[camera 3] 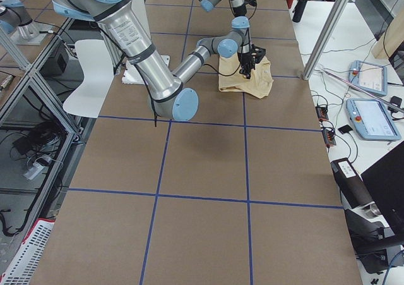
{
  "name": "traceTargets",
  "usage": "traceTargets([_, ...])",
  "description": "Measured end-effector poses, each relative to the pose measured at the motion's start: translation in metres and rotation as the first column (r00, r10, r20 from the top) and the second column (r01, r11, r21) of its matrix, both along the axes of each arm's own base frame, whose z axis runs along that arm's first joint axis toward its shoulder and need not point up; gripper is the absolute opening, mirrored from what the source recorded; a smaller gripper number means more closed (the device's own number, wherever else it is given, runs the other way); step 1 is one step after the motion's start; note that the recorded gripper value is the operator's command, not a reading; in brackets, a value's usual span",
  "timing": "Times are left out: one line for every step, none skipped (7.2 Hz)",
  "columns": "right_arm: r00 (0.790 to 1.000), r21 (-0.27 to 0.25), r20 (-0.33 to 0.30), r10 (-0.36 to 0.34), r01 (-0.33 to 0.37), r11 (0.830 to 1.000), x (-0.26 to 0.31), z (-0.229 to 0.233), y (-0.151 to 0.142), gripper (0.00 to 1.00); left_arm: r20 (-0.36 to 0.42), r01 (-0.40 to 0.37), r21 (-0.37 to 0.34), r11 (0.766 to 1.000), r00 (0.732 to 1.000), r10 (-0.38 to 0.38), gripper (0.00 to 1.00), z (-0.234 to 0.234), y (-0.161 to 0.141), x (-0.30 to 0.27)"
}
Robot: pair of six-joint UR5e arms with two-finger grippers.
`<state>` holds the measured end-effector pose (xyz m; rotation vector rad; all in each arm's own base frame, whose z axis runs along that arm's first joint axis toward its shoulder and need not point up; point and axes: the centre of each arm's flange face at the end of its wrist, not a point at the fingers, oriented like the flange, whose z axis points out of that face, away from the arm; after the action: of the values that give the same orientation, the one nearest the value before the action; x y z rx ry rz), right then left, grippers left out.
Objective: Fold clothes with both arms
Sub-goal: 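Lift the hem with both grippers and fold it toward the collar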
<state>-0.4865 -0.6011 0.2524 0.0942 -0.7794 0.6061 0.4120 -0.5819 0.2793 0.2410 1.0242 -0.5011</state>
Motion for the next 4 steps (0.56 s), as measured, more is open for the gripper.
traceTargets([1.000,0.016,0.003,-0.003,0.003,1.000,-0.015,0.015,-0.016,0.00,-0.006,0.007,0.008,1.000,1.000,-0.007,0.00,0.013,-0.014,0.008])
traceTargets([1.000,0.029,-0.006,-0.007,0.007,1.000,-0.024,0.023,-0.029,0.00,-0.011,0.011,0.015,1.000,1.000,-0.011,0.00,0.029,-0.026,0.017])
traceTargets([1.000,0.040,-0.023,-0.010,0.011,0.999,-0.030,0.027,-0.038,0.00,-0.011,0.015,0.018,1.000,1.000,-0.015,0.00,0.041,-0.034,0.024])
traceTargets([0.999,0.044,-0.040,-0.013,0.015,0.999,-0.036,0.029,-0.045,0.00,-0.010,0.021,0.021,1.000,1.000,-0.021,0.00,0.052,-0.041,0.029])
